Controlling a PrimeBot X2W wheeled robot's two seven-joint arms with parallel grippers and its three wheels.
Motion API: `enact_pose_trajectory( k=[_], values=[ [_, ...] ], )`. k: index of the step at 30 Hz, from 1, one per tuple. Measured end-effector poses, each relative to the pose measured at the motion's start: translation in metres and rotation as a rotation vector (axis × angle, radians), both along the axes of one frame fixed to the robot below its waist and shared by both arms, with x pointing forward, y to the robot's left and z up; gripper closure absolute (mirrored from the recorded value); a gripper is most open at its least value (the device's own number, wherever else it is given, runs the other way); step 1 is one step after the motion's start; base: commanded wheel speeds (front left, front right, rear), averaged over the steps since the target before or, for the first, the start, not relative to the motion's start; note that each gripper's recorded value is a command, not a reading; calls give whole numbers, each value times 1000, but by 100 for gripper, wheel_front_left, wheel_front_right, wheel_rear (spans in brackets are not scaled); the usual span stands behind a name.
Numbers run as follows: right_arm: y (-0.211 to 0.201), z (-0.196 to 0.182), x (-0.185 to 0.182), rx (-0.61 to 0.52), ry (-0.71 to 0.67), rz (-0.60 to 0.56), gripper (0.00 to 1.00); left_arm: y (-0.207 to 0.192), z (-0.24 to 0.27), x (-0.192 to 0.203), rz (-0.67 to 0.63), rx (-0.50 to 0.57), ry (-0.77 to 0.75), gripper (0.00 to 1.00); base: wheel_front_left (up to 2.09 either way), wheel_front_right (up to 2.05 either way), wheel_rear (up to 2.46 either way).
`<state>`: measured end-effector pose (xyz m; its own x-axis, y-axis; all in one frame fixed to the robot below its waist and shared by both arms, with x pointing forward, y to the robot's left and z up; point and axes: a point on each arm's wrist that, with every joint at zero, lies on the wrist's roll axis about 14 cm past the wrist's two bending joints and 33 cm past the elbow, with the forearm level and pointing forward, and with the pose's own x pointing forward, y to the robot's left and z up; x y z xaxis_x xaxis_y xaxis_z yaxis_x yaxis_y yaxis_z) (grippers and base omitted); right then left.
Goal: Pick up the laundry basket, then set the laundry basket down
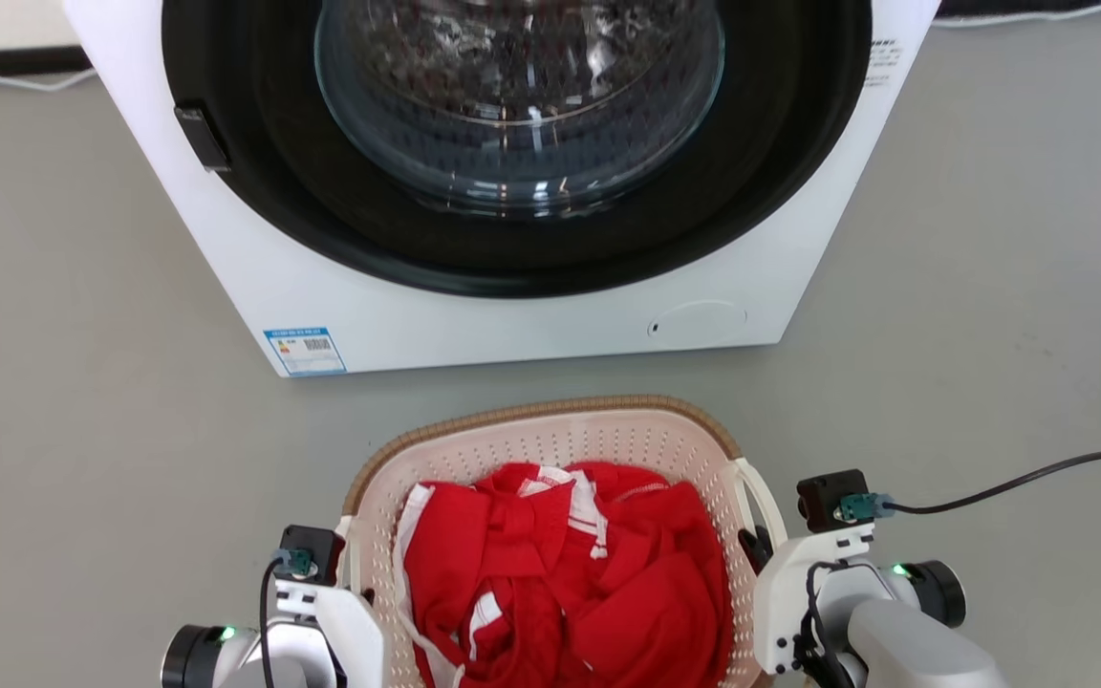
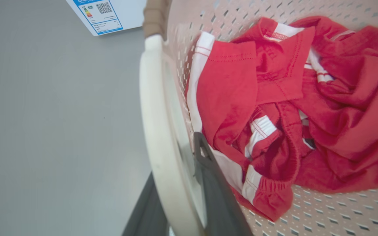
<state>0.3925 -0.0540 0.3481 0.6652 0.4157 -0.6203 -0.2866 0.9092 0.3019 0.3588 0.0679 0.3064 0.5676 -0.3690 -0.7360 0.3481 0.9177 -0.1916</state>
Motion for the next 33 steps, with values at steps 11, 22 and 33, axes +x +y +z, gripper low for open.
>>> enact_pose_trajectory(
  k=[11, 22, 33],
  values=[
    [-3, 7, -17, -37, 46, 27, 100, -3, 7, -17, -39, 39, 46, 100, 0, 0, 0],
    [-5, 7, -36, -56, 100, 40, 100, -5, 6, -39, -72, 79, 113, 100, 0, 0, 0],
    [-8, 4, -49, -71, 142, 49, 100, -8, 6, -49, -104, 118, 151, 100, 0, 0, 0]
  ],
)
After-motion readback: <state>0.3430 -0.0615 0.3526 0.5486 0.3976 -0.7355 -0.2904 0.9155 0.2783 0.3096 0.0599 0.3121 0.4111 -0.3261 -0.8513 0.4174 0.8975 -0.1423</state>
